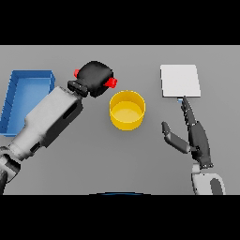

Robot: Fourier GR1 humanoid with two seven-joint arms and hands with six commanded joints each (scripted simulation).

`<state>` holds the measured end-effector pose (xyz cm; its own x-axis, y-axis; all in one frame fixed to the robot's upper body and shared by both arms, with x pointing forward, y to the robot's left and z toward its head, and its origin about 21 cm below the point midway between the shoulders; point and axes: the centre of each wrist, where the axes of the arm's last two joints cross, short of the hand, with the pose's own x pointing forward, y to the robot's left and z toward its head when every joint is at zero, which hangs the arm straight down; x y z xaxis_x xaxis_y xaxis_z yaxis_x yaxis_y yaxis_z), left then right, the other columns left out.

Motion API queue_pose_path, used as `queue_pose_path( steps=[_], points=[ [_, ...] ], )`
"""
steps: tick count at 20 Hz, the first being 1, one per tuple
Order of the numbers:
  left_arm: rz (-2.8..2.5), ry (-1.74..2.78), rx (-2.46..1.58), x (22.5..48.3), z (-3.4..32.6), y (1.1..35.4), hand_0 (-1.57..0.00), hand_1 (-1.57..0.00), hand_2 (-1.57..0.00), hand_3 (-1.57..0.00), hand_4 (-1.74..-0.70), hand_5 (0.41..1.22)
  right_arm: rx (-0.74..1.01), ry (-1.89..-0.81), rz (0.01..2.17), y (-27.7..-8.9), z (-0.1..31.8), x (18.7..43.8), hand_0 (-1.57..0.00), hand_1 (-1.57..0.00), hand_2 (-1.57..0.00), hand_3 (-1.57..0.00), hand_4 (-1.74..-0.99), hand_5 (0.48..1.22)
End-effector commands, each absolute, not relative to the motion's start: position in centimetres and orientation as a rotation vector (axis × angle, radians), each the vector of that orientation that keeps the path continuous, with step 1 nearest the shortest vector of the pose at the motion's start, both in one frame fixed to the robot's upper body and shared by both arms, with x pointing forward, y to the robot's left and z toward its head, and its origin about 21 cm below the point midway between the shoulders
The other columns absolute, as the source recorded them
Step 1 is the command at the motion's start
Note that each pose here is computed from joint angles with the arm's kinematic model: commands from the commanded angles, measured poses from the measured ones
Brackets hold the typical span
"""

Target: Pick up the red beaker and tilt it to pour out 1 green nut into yellow bowl. Pick up the yellow bowl and place it on the metallic measuring scale.

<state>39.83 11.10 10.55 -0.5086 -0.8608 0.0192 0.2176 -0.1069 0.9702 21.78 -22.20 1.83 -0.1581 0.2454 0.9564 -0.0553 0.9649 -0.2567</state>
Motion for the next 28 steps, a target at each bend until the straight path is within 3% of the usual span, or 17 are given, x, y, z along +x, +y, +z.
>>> queue_pose_path(
  steps=[1, 5, 12, 20, 28],
  points=[
    [-1.792, -1.343, 0.784, 39.8, 10.7, 10.9, -1.57, -1.57, -1.57, -1.38, -1.71, 1.211, -0.138, -1.692, 0.250, -22.1, 1.7, 21.8, 0.00, 0.00, 0.00, 0.00, -1.195, 0.671],
    [-2.020, -1.242, 0.880, 40.2, 11.4, 9.0, -1.57, -1.57, -1.57, -1.29, -1.72, 1.217, -0.103, -1.672, 0.215, -21.6, 1.0, 21.7, 0.00, 0.00, 0.00, 0.00, -1.206, 0.639],
    [-2.345, -1.147, 0.996, 40.7, 12.1, 6.8, -1.57, -1.57, -1.57, -1.51, -1.73, 1.220, -0.163, -1.711, 0.221, -22.1, 1.1, 22.0, 0.00, 0.00, 0.00, 0.00, -1.205, 0.584],
    [-2.649, -0.990, 1.197, 40.6, 12.3, 5.1, -1.57, -1.57, -1.57, -1.56, -1.74, 1.221, -0.143, -1.724, 0.212, -21.5, 1.1, 22.0, 0.00, 0.00, 0.00, 0.00, -1.135, 0.567],
    [-2.854, -0.889, 1.415, 40.1, 13.0, 3.0, -1.57, -1.57, -1.57, -1.57, -1.73, 1.221, -0.160, -1.721, 0.222, -22.0, 1.0, 21.7, 0.00, 0.00, 0.00, 0.00, -1.130, 0.577]
  ],
)
